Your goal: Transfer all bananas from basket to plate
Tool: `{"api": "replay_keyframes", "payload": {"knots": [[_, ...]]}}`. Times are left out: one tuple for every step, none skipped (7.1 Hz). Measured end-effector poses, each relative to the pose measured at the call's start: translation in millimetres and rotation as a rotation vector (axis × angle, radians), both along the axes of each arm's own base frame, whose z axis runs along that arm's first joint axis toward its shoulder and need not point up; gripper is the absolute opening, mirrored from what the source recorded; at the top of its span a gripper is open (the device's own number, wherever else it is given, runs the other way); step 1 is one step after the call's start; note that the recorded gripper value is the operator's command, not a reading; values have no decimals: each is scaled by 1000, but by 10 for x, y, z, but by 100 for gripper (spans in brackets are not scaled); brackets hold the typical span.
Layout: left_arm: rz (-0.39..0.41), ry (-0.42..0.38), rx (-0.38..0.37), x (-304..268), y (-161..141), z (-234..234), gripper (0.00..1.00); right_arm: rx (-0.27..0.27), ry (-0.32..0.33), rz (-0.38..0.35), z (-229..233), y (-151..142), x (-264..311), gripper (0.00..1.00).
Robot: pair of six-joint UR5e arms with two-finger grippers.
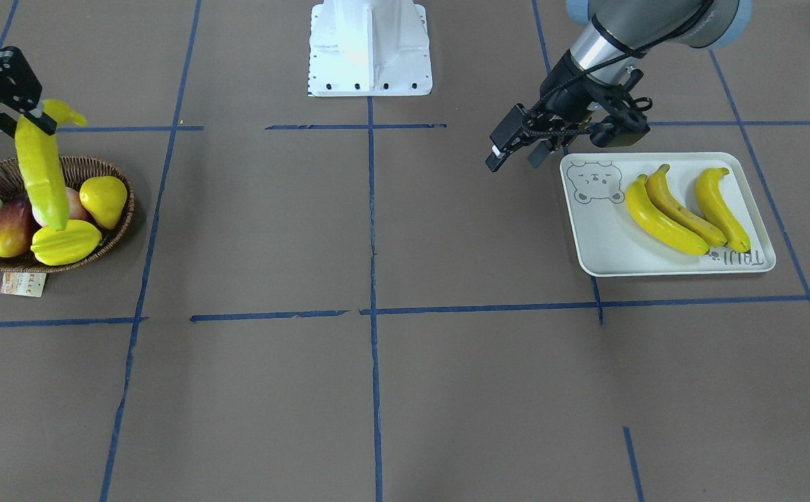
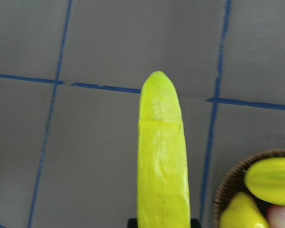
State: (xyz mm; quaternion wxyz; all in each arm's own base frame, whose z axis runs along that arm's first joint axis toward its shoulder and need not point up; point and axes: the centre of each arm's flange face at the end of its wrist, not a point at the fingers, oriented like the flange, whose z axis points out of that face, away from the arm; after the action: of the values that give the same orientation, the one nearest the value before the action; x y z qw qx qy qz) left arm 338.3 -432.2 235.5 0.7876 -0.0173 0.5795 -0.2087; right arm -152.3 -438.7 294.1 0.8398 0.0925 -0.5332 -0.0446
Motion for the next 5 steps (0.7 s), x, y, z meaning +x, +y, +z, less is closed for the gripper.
{"api": "replay_keyframes", "payload": {"knots": [[-5, 47, -10, 48, 28, -107, 100, -9, -75, 16, -305, 1, -456, 0], [-10, 125, -23, 103, 81, -204, 100, -20, -149, 63, -579, 155, -1040, 0], [-17, 202, -41, 131, 114, -276, 100, -22, -221, 113, -806, 422, -1605, 0], [-25, 258, -58, 154, 119, -352, 100, -14, -282, 153, -1022, 726, -2080, 1], [-31, 293, -67, 200, 122, -454, 100, -2, -326, 174, -1211, 975, -2391, 1]]}}
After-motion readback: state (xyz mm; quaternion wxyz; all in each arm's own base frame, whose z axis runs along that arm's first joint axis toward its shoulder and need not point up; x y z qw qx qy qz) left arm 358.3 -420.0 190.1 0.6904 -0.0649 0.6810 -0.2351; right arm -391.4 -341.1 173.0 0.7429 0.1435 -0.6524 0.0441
